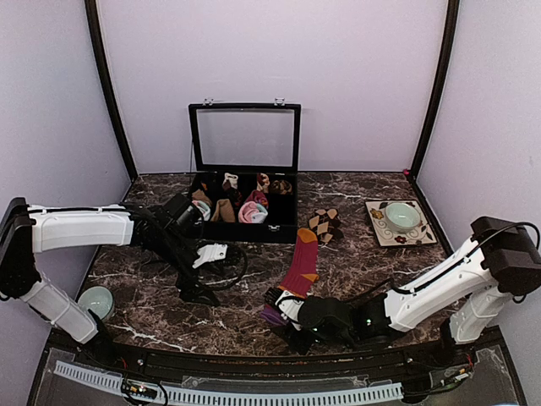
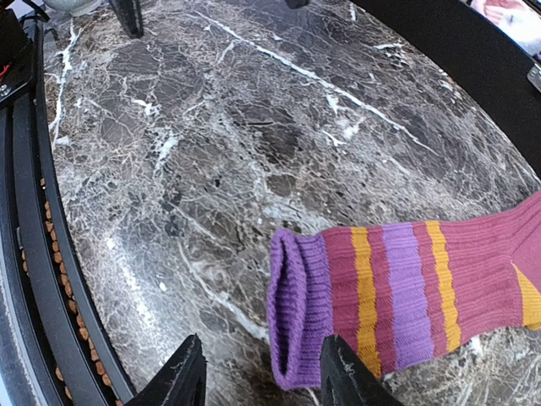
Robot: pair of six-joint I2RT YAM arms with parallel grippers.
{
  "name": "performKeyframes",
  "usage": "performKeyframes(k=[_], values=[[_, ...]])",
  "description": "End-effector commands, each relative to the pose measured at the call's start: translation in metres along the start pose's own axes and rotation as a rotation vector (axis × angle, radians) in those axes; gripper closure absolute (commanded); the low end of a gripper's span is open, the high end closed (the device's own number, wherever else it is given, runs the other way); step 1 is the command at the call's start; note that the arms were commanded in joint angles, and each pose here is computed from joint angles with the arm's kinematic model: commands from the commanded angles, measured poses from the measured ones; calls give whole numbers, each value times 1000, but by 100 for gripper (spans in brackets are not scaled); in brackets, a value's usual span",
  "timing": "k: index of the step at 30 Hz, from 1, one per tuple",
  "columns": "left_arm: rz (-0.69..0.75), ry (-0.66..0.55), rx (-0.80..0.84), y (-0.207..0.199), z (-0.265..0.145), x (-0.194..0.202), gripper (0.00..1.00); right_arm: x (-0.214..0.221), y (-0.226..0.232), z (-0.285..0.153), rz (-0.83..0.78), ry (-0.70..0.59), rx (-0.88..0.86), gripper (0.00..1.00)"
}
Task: Roll the socks
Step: Adjust the sock at the center of the board, then roll the sock at the center of the board.
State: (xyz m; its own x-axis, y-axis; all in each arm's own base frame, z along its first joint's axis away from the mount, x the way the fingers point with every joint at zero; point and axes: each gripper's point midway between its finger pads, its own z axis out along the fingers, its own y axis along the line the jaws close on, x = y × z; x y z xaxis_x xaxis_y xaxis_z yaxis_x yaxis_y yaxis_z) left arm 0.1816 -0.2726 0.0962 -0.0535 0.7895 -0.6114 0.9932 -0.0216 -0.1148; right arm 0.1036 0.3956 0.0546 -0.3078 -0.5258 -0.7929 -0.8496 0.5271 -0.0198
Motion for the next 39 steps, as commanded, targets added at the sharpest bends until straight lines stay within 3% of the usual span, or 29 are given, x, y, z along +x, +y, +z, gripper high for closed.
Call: performKeyframes(k=[1,13,22,33,39], values=[[-24,35,-10,-5,-13,3,6,-6,-6,-9,32,-53,17,55],[-50,14,113,-16,9,-6,7,-12,14,-8,76,-98,-111,61],[11,54,175,-37,17,-5,11,-2,-15,-3,98,-73,-5,67],[41,37,165,-26,16,-20,10,10,-4,8,85,-28,-62,63],[36,51,159,-24,19,-16,10,12,-11,10,97,-38,-32,69]])
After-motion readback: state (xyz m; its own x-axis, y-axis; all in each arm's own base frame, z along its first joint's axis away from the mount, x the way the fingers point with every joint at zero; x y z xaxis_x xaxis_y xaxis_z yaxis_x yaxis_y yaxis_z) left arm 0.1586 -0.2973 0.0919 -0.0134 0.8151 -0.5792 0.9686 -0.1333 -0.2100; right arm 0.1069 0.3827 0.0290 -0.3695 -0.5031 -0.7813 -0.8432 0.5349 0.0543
